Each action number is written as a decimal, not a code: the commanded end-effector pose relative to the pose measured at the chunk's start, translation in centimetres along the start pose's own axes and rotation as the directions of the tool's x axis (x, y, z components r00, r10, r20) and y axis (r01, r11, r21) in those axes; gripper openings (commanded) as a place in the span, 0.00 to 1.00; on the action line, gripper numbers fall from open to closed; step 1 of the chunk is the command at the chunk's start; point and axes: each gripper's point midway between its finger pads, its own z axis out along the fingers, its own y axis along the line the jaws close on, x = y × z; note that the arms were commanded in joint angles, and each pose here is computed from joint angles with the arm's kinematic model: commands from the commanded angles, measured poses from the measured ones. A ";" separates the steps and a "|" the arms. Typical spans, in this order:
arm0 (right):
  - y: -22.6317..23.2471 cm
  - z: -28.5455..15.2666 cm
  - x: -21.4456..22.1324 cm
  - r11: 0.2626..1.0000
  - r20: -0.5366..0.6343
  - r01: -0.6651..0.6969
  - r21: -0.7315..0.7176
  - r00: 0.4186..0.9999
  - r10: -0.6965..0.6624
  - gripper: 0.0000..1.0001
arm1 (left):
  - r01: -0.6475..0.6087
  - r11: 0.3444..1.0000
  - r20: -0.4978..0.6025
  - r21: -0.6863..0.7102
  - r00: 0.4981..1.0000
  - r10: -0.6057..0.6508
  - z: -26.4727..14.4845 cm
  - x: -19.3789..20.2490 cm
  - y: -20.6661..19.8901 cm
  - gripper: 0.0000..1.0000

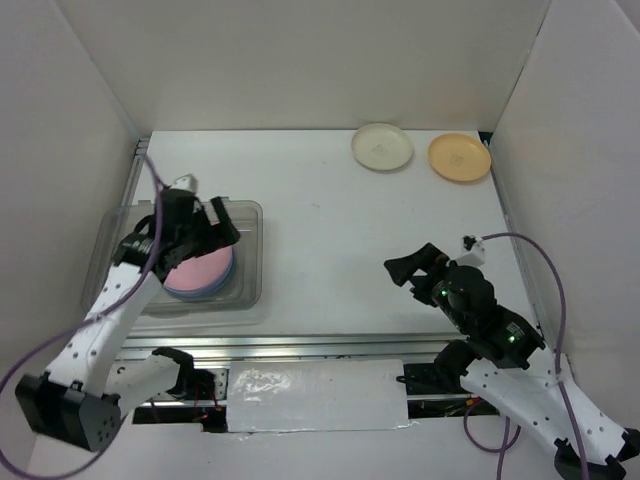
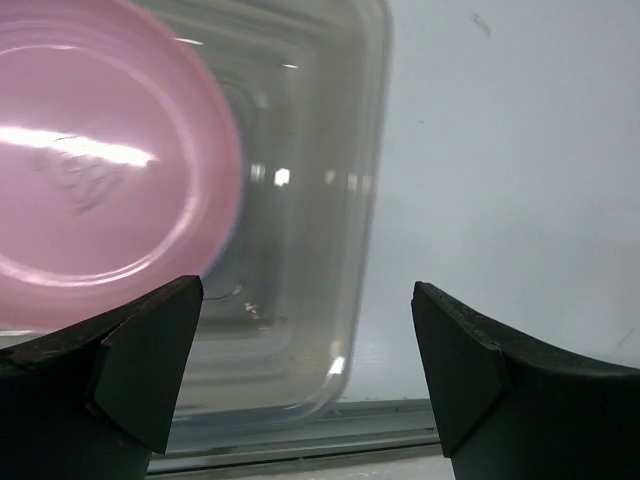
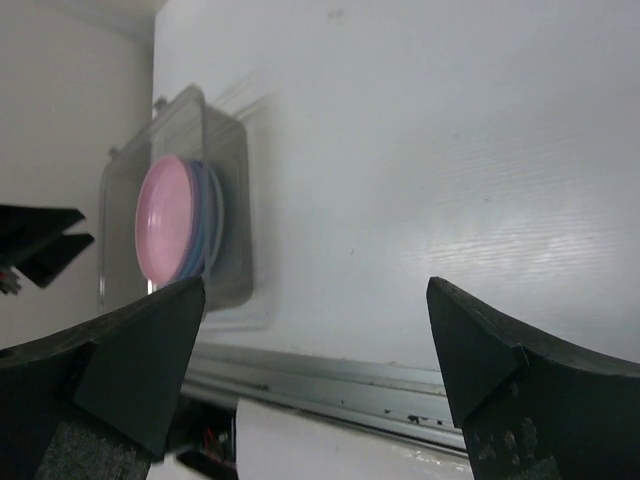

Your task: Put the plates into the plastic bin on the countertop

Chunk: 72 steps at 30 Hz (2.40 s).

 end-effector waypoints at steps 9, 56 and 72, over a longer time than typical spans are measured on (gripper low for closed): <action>-5.8 0.0 -8.1 0.925 0.291 -0.160 0.344 0.955 0.056 1.00 | -0.181 0.948 0.035 0.261 0.983 0.179 3.8 -0.3 -19.3 0.99; -15.8 27.6 -19.0 0.853 0.094 -0.331 0.404 0.943 0.321 0.99 | -0.208 0.887 0.050 0.412 0.977 0.206 9.8 -7.7 -27.2 0.99; -17.8 40.1 -22.1 0.817 0.018 -0.302 0.492 0.941 0.338 0.90 | -0.210 0.956 0.108 0.204 0.976 0.191 -2.2 -6.5 -11.4 0.99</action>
